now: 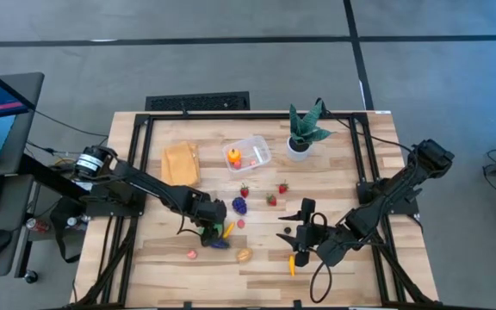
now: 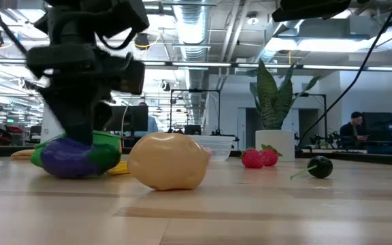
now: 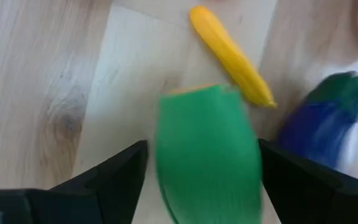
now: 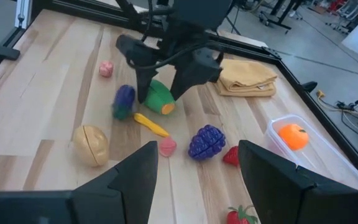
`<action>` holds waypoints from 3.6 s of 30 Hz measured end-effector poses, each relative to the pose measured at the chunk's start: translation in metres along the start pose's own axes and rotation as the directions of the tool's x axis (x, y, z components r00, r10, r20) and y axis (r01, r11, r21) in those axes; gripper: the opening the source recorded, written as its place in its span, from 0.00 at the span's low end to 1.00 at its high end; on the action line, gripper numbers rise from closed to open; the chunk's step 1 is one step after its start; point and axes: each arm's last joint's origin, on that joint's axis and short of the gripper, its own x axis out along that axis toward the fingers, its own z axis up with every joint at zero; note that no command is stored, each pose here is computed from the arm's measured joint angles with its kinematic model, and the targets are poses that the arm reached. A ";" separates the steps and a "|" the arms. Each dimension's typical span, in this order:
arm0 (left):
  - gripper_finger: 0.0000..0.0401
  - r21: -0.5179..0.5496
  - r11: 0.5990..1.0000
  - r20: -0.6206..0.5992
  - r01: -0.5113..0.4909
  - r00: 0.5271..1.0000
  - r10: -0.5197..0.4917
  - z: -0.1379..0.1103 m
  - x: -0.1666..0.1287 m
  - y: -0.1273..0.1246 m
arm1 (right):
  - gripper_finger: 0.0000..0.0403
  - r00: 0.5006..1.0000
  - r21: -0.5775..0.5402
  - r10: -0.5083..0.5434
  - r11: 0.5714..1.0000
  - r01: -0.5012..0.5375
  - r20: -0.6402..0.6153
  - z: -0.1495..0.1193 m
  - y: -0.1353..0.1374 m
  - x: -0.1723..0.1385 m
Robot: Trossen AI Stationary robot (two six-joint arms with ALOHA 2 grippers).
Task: Pick and placing Produce into tupperware
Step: Put the green corn into the transparent bin
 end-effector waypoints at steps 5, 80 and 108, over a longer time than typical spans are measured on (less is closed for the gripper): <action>0.72 0.002 1.000 -0.005 -0.006 1.000 0.006 0.000 0.003 0.000 | 0.54 1.000 0.005 0.001 1.000 -0.001 -0.001 0.000 0.000 0.000; 0.54 0.292 0.918 0.153 -0.269 0.960 0.233 0.095 -0.089 0.005 | 0.54 1.000 0.002 0.007 1.000 -0.007 -0.015 -0.002 0.000 0.000; 0.54 0.161 0.950 0.499 -0.268 0.852 0.156 0.159 -0.142 0.155 | 0.54 0.992 0.189 0.001 0.982 0.023 -0.126 -0.031 0.005 -0.003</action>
